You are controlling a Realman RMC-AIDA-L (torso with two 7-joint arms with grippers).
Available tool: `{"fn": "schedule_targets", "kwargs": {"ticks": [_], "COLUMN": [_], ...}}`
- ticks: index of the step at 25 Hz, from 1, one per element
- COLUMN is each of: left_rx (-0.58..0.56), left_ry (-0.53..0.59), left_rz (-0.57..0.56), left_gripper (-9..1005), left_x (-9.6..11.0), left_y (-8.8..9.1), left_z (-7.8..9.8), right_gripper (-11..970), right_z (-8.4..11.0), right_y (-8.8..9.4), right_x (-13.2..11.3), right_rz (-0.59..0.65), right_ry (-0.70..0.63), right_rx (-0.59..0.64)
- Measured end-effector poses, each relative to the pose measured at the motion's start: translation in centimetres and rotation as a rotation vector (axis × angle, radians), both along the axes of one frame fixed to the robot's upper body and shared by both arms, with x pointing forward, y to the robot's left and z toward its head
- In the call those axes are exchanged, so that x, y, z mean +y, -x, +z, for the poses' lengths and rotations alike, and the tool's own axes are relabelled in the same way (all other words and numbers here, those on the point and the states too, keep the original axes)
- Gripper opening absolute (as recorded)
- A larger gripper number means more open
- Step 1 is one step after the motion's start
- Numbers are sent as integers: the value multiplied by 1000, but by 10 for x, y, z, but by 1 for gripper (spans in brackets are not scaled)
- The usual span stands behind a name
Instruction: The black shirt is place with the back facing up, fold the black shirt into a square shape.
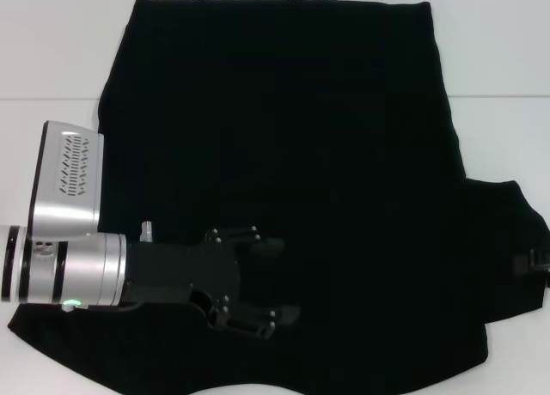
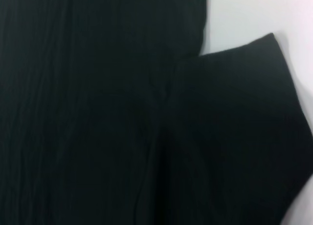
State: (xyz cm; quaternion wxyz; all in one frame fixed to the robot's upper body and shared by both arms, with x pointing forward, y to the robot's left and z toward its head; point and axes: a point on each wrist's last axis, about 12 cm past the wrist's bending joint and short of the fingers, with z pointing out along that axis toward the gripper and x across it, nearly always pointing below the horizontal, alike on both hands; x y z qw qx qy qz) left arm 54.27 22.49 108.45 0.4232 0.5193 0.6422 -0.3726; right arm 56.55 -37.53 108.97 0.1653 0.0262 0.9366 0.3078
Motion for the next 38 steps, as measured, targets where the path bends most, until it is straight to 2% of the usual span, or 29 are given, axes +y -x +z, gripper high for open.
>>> {"fn": "schedule_targets", "kwargs": {"ticks": [5,11,14,19,30,38], "left_rx": [-2,-2,0,1,40,50], "left_ry": [2,4,5,6,29,66], "left_rz": [9,15,18,19,26,37], "left_gripper": [918,914,913,910,904,899], "left_x": [1,2,2,2,1,-1], "left_y": [-1,-1,-1,0,0,1], "left_z": [1,0,0,0,1,3], "right_gripper": [891,786,546,302,64,12], "right_z": [-3,-6,-6,-8,-12,-14], "right_y": [-8,-10,-9,-7,1,1], "right_x": [9,11,10,8,-10,-21], "right_rz": [-10,-27,-32,-35,-79,-108], "right_ry": [20,31,31,32,44,73], "right_rx": [-23,-34,-35,-37,-104,-181]}}
